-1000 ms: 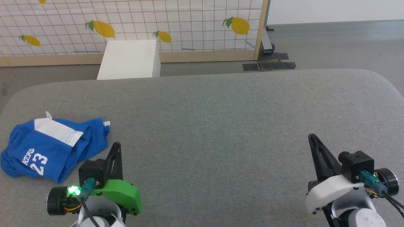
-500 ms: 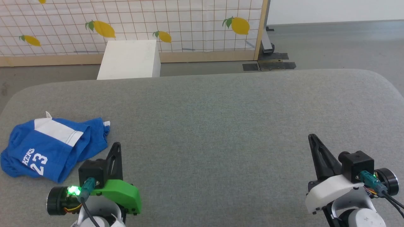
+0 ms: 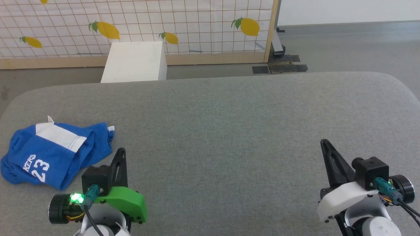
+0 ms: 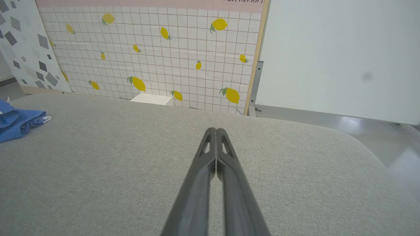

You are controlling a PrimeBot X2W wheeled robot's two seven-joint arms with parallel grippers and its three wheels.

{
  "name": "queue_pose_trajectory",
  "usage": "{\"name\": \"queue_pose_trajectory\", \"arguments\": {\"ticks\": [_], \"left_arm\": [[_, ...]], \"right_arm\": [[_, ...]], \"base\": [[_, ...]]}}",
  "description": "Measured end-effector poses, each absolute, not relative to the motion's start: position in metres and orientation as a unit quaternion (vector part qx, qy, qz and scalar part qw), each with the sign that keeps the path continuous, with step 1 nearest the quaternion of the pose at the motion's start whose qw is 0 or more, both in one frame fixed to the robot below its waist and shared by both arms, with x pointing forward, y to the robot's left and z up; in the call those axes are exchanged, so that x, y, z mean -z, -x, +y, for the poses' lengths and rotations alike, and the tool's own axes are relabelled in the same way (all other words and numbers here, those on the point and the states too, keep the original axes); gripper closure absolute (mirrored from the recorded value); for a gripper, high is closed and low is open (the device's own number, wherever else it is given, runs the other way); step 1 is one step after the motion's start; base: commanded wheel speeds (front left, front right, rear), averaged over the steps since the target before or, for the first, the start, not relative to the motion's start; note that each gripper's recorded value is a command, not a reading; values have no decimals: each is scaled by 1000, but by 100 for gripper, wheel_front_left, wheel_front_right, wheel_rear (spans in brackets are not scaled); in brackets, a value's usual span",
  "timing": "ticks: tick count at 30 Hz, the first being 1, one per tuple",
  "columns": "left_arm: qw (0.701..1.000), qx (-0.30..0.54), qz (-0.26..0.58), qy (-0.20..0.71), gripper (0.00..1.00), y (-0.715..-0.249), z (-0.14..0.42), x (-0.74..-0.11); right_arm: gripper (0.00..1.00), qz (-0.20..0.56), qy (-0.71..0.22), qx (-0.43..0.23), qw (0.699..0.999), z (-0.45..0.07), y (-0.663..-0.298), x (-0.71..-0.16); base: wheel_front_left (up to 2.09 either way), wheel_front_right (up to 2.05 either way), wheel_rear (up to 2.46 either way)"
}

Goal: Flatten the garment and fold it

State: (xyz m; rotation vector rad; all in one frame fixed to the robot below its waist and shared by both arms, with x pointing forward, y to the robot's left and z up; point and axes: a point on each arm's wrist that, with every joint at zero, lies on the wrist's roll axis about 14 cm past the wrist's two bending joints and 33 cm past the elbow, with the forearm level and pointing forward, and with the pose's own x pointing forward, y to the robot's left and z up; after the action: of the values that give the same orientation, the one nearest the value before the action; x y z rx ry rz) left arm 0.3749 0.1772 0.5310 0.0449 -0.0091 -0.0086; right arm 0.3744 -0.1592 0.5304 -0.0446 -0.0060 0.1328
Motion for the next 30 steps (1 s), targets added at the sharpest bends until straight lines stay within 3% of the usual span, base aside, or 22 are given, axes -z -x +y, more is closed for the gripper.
{"name": "queue_pose_trajectory", "arguments": {"ticks": [12, 13, 30], "left_arm": [[1000, 4, -5, -22, 100, -375, 177, -531], [1000, 4, -5, -22, 0, -375, 177, -531], [1000, 7, -8, -17, 0, -374, 176, -530]], "right_arm": [[100, -3, 22, -66, 998, -159, -374, -530], [0, -3, 22, -66, 998, -159, -374, -530], [0, -4, 5, -65, 998, -160, -374, -527]], "base": [[0, 0, 0], [0, 0, 0], [0, 0, 0]]}}
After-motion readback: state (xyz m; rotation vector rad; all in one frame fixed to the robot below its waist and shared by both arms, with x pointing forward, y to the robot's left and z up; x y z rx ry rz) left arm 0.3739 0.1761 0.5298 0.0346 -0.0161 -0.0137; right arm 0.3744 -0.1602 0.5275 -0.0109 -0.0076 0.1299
